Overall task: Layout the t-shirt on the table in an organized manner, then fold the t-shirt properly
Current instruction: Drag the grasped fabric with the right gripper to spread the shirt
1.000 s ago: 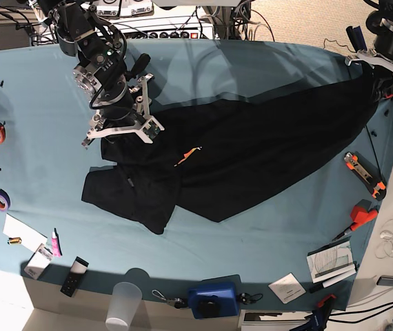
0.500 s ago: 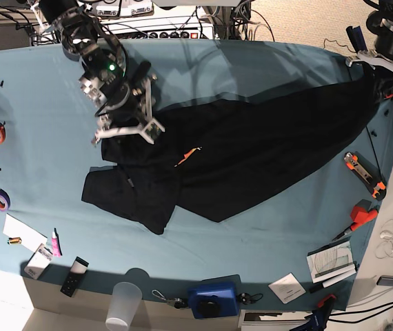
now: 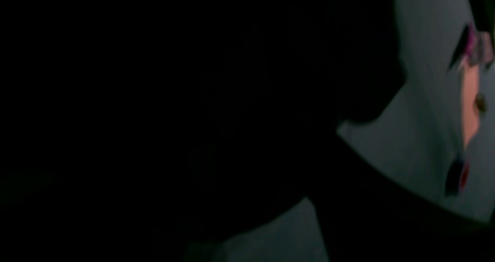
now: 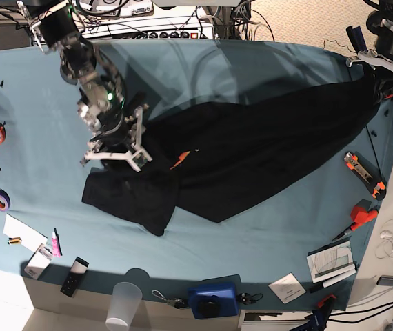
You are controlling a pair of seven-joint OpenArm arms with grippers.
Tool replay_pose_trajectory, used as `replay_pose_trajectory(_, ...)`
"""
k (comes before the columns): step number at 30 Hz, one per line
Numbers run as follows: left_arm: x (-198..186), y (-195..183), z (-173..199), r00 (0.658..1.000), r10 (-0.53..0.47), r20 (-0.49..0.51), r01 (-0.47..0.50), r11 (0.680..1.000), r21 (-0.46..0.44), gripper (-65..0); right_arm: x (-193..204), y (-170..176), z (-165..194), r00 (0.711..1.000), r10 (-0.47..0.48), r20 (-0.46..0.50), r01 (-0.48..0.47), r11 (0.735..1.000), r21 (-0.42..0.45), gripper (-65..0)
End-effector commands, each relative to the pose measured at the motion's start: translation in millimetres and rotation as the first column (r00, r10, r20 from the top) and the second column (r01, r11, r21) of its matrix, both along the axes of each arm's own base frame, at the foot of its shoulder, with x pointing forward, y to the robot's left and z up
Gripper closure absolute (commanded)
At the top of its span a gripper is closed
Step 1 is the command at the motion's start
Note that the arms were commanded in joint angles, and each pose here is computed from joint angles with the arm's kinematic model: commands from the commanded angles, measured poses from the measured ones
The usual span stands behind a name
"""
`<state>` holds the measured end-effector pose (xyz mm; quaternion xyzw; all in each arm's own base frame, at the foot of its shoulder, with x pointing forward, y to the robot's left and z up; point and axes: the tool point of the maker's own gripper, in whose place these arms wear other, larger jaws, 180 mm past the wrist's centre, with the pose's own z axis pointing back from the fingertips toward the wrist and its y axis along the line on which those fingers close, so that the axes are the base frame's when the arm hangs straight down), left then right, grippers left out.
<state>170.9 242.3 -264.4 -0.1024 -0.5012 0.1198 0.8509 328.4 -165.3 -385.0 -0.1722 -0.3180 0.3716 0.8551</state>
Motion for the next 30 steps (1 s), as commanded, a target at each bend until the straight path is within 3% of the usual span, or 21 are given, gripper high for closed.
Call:
replay_pose_trajectory(1,3,0,12,0.999,-0.008,0.044,0.007,1.000,0.011,0.0,5,-14,4,1.000,-0.027,0.008,0.028,0.999,-0.045,-16.6)
replay_pose_trajectory(3,3,-1,12,0.999,-0.008,0.045,0.007,1.000,0.010,0.0,6,-24,8,0.998,-0.060,0.022,0.062,0.994,-0.095,-1.3)
replay_pose_trajectory(4,3,0,12,0.999,-0.008,0.045,0.007,1.000,0.011,0.0,8,-30,14,0.996,-0.077,0.046,0.082,0.988,-0.128,0.0)
replay_pose_trajectory(6,3,0,12,0.999,-0.008,0.044,0.007,1.000,0.011,0.0,16,-38,35,0.988,-0.077,0.133,0.102,0.976,-0.192,0.0)
replay_pose_trajectory(8,3,0,12,0.999,-0.008,0.044,0.007,1.000,0.011,0.0,23,-34,62,0.971,-0.074,0.227,0.117,0.976,-0.182,0.0)
replay_pose_trajectory(15,3,-1,11,0.999,-0.009,0.040,0.009,1.000,0.011,0.0,30,-18,159,0.885,-0.114,0.451,0.121,0.993,0.013,0.0)
replay_pose_trajectory(22,0,0,6,1.000,-0.010,0.007,0.010,1.000,0.023,0.0,19,-75,195,0.810,-0.294,0.508,0.287,0.953,0.095,0.0)
replay_pose_trajectory(27,-7,3,1,0.999,-0.004,-0.032,0.005,1.000,0.029,0.0,-4,-119,193,0.783,-0.424,0.455,0.390,0.905,0.172,0.0)
replay_pose_trajectory(30,-19,8,5,0.999,0.009,-0.034,-0.009,1.000,-0.010,0.0,-29,-131,199,0.778,-0.454,0.435,0.399,0.891,0.216,0.0)
